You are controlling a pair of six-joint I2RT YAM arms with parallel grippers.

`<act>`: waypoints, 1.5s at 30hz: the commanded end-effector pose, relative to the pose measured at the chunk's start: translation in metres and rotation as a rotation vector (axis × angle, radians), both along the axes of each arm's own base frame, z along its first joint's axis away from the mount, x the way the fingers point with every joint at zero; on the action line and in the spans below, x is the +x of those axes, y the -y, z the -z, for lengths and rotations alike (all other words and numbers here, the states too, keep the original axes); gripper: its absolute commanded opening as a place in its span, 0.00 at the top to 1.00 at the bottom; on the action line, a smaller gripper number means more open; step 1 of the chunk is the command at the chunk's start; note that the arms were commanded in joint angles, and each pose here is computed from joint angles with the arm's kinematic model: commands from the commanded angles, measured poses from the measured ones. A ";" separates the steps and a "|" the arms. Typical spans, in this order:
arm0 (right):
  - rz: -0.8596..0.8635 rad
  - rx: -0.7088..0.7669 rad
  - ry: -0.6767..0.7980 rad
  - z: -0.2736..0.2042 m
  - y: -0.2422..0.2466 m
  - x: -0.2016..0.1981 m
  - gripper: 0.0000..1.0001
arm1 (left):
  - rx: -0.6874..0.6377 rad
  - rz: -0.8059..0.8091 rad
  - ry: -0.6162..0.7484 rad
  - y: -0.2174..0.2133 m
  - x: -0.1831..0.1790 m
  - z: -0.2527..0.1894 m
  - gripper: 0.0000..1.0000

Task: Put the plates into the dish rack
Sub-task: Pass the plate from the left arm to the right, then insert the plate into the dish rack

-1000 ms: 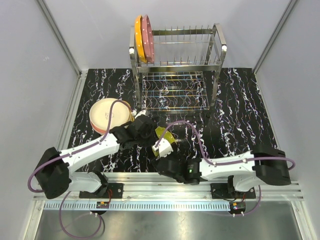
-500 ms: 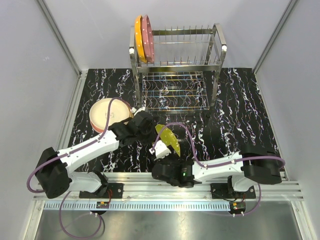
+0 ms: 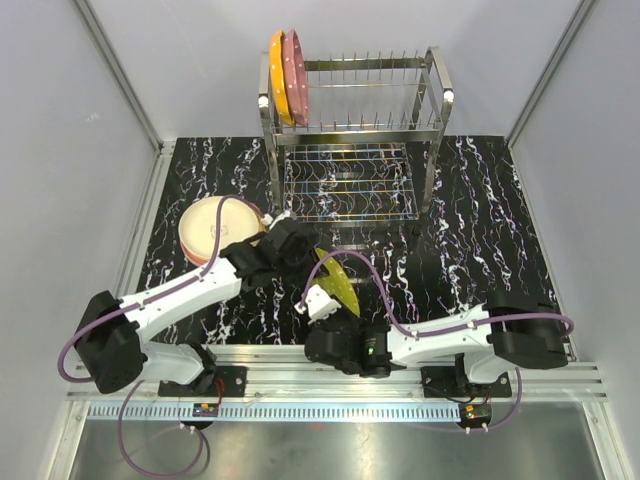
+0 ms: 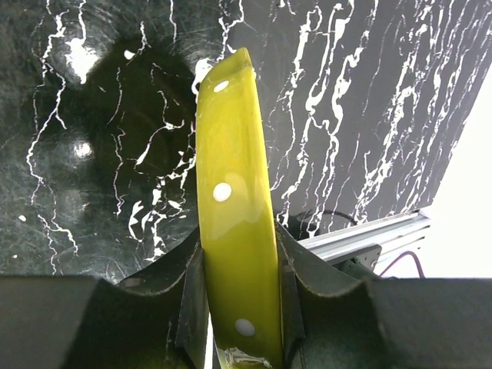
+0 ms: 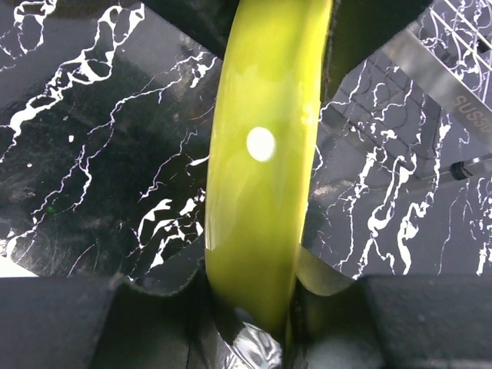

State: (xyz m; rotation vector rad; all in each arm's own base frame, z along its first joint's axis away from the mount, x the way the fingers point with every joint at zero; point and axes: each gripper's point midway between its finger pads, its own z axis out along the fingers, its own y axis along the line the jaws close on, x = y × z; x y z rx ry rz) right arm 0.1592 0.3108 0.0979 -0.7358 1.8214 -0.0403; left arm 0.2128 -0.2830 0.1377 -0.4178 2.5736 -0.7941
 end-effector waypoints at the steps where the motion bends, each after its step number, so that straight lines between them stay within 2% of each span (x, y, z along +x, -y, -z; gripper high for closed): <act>1: 0.046 0.236 0.023 -0.042 -0.013 -0.001 0.98 | -0.121 0.130 0.128 0.026 0.009 -0.046 0.63; 2: 0.039 0.244 0.020 -0.044 -0.014 -0.002 0.99 | -0.119 0.133 0.131 0.026 0.009 -0.046 0.57; 3: 0.039 0.250 0.020 -0.046 -0.014 -0.002 1.00 | -0.118 0.131 0.138 0.025 0.010 -0.047 0.56; 5: 0.031 0.268 0.017 -0.051 -0.015 -0.004 1.00 | -0.118 0.131 0.159 0.023 0.015 -0.051 0.49; 6: 0.032 0.266 0.016 -0.052 -0.014 -0.005 1.00 | -0.116 0.126 0.161 0.021 0.019 -0.052 0.40; 10: 0.011 0.327 -0.008 -0.059 -0.018 -0.010 1.00 | -0.142 0.099 0.183 0.013 0.040 -0.062 0.36; 16: 0.008 0.368 -0.028 -0.065 -0.013 -0.013 1.00 | -0.125 0.094 0.222 -0.001 0.062 -0.082 0.20; 18: 0.012 0.379 -0.028 -0.066 -0.009 -0.013 1.00 | -0.131 0.131 0.279 -0.001 0.063 -0.094 0.17; 19: 0.018 0.399 -0.023 -0.073 -0.006 -0.012 1.00 | -0.136 0.127 0.300 -0.003 0.063 -0.099 0.12; 23: 0.023 0.440 0.015 -0.101 0.002 -0.008 1.00 | -0.136 0.116 0.414 -0.020 0.055 -0.126 0.02; 30: -0.018 0.516 0.116 -0.176 0.009 0.004 1.00 | -0.001 0.020 0.596 -0.081 0.038 -0.169 0.01; 36: -0.007 0.585 0.164 -0.238 0.019 0.030 1.00 | 0.255 -0.158 0.696 -0.166 0.020 -0.185 0.01; 37: -0.033 0.631 0.168 -0.261 0.016 0.032 1.00 | 0.301 -0.163 0.701 -0.176 0.017 -0.181 0.01; 39: -0.044 0.612 0.196 -0.279 0.017 0.047 1.00 | 0.349 -0.216 0.734 -0.196 0.012 -0.186 0.01; 40: -0.037 0.649 0.220 -0.304 0.020 0.051 1.00 | 0.389 -0.211 0.744 -0.203 0.011 -0.184 0.01; 42: -0.034 0.642 0.255 -0.324 0.019 0.068 1.00 | 0.422 -0.218 0.780 -0.212 0.008 -0.190 0.05; 43: -0.041 0.689 0.278 -0.352 0.022 0.070 1.00 | 0.449 -0.222 0.794 -0.218 0.007 -0.190 0.15; 45: -0.045 0.682 0.297 -0.366 0.017 0.087 1.00 | 0.500 -0.268 0.799 -0.231 0.007 -0.190 0.16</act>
